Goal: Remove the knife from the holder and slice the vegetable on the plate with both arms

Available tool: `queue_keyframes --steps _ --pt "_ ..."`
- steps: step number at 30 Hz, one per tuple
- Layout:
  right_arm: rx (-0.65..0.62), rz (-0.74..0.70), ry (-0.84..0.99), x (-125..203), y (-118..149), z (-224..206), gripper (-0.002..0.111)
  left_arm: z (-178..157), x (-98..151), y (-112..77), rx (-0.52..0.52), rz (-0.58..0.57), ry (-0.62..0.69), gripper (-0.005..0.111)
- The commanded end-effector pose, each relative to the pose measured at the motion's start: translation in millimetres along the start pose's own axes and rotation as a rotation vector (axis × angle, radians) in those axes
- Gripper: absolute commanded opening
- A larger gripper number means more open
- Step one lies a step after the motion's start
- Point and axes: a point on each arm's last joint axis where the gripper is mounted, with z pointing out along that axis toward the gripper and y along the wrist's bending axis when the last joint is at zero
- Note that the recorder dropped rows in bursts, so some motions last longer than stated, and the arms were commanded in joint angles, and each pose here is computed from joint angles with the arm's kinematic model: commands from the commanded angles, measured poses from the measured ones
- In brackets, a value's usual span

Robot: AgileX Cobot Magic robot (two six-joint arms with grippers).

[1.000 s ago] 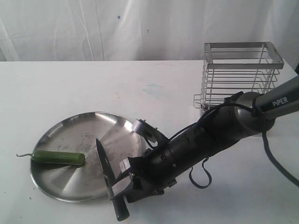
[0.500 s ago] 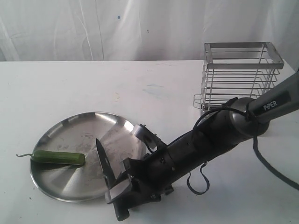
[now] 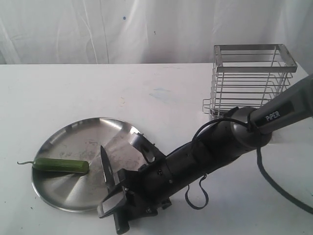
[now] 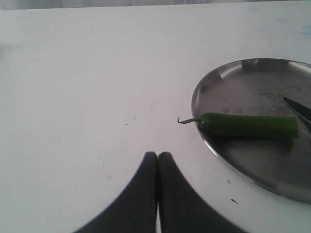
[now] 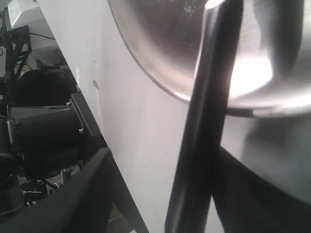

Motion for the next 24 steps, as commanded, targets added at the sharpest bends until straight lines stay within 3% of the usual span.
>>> queue_keyframes --steps 1,12,14,15,22,24 --pt "0.074 0.019 -0.018 1.5 -11.1 10.1 0.054 -0.1 0.4 -0.5 0.008 -0.002 -0.004 0.000" --pt "0.114 0.162 -0.094 -9.9 -12.1 8.8 0.053 -0.1 0.4 -0.5 0.008 -0.002 -0.004 0.000" --pt "0.116 0.183 -0.095 -9.8 -12.3 8.7 0.046 -0.1 0.4 -0.5 0.008 -0.002 -0.004 0.000" --pt "0.119 0.204 -0.094 -9.6 -12.7 8.7 0.036 -0.1 0.4 -0.5 0.008 -0.002 -0.004 0.000" --pt "0.124 0.230 -0.072 -7.4 -12.5 8.5 0.000 -0.1 0.4 -0.5 0.008 -0.002 -0.004 0.000" --pt "0.124 0.230 -0.072 -7.4 -12.5 8.5 0.000 -0.1 0.4 -0.5 0.008 -0.002 -0.004 0.000"
